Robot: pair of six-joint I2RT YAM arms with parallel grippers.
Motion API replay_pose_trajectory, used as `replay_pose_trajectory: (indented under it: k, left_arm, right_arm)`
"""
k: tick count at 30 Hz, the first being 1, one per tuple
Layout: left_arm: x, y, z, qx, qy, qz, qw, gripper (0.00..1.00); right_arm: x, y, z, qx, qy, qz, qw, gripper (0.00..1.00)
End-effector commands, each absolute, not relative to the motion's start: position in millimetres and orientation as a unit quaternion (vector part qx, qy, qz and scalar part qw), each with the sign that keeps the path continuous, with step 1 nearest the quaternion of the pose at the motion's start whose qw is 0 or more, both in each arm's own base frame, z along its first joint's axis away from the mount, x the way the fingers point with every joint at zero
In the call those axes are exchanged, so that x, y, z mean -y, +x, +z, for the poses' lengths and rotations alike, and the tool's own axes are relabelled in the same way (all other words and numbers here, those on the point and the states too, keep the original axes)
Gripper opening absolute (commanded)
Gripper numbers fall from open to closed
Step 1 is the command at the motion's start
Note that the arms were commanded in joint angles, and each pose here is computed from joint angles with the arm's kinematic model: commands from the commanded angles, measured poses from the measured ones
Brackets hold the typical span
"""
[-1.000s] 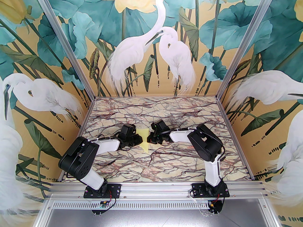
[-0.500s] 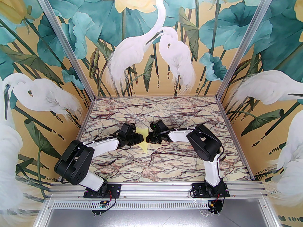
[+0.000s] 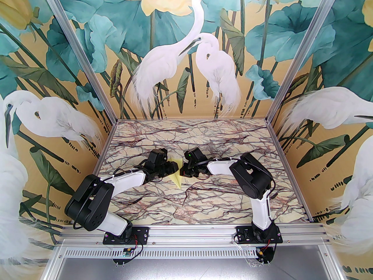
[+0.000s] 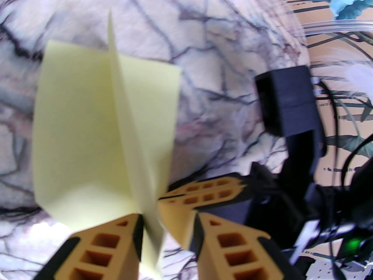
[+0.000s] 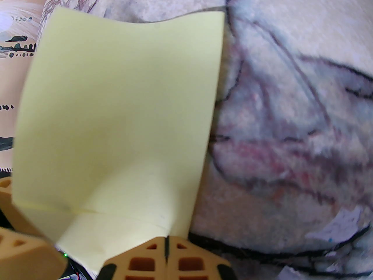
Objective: Fold a paper plane with a square sheet of paper (fold left side to right side)
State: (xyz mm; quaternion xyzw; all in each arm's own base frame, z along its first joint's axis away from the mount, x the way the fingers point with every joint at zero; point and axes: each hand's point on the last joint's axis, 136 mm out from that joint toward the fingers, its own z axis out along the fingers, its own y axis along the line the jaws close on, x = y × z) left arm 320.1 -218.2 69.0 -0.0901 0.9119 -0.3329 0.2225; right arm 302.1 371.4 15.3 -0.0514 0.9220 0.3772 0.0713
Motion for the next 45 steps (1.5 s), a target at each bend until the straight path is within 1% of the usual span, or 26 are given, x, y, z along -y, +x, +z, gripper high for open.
replay_pose_trajectory:
  k: [1, 9, 19, 23, 24, 25, 30, 33, 34, 35, 40, 42, 45]
  left_arm:
    - [230.1, 317.0, 70.1, -0.9, -0.088, -0.369, 0.214, 0.36]
    - [238.0, 318.1, 60.1, -0.891, -0.1, -0.395, 0.202, 0.4]
    - [237.3, 319.1, 56.8, -0.883, -0.118, -0.404, 0.206, 0.4]
    - [235.4, 318.6, 53.2, -0.884, -0.125, -0.401, 0.204, 0.36]
    - [235.0, 318.6, 53.5, -0.884, -0.126, -0.401, 0.205, 0.31]
    - [233.7, 318.6, 52.6, -0.884, -0.13, -0.398, 0.206, 0.28]
    - [231.9, 317.9, 52.3, -0.885, -0.132, -0.395, 0.207, 0.29]
    - [231.2, 317.3, 50.8, -0.886, -0.132, -0.393, 0.207, 0.25]
    - [230.6, 317.5, 50.1, -0.887, -0.133, -0.391, 0.207, 0.18]
    - [230.6, 316.8, 48.5, -0.888, -0.133, -0.39, 0.205, 0.14]
    - [229.8, 315.9, 46.3, -0.889, -0.134, -0.388, 0.203, 0.12]
    - [230.1, 315.9, 47.1, -0.889, -0.133, -0.389, 0.204, 0.15]
    - [230.2, 316.2, 46.7, -0.889, -0.132, -0.389, 0.204, 0.15]
  right_arm:
    - [-360.3, 290.0, -14.6, -0.94, -0.049, 0.334, 0.047, 0.0]
    - [-359.2, 290.3, -12.8, -0.94, -0.05, 0.334, 0.05, 0.0]
    - [-358.5, 290.6, -9.5, -0.938, -0.048, 0.338, 0.057, 0.0]
    - [-359.8, 294.8, -0.6, -0.933, -0.048, 0.35, 0.07, 0.02]
    - [-360.2, 295.7, 1.5, -0.932, -0.049, 0.353, 0.073, 0.02]
    - [-359.6, 297.1, 2.7, -0.931, -0.047, 0.354, 0.075, 0.02]
    - [-358.8, 296.8, 0.1, -0.932, -0.046, 0.352, 0.071, 0.02]
    - [-358.0, 295.0, -1.8, -0.933, -0.045, 0.351, 0.069, 0.02]
    - [-357.7, 295.3, -1.1, -0.933, -0.044, 0.352, 0.069, 0.03]
    - [-358.0, 295.6, -0.6, -0.932, -0.045, 0.352, 0.07, 0.03]
    - [-357.0, 296.9, 1.3, -0.932, -0.044, 0.352, 0.074, 0.03]
    - [-357.0, 296.7, 1.6, -0.932, -0.044, 0.353, 0.073, 0.03]
    - [-355.6, 296.4, -0.2, -0.933, -0.043, 0.35, 0.073, 0.04]
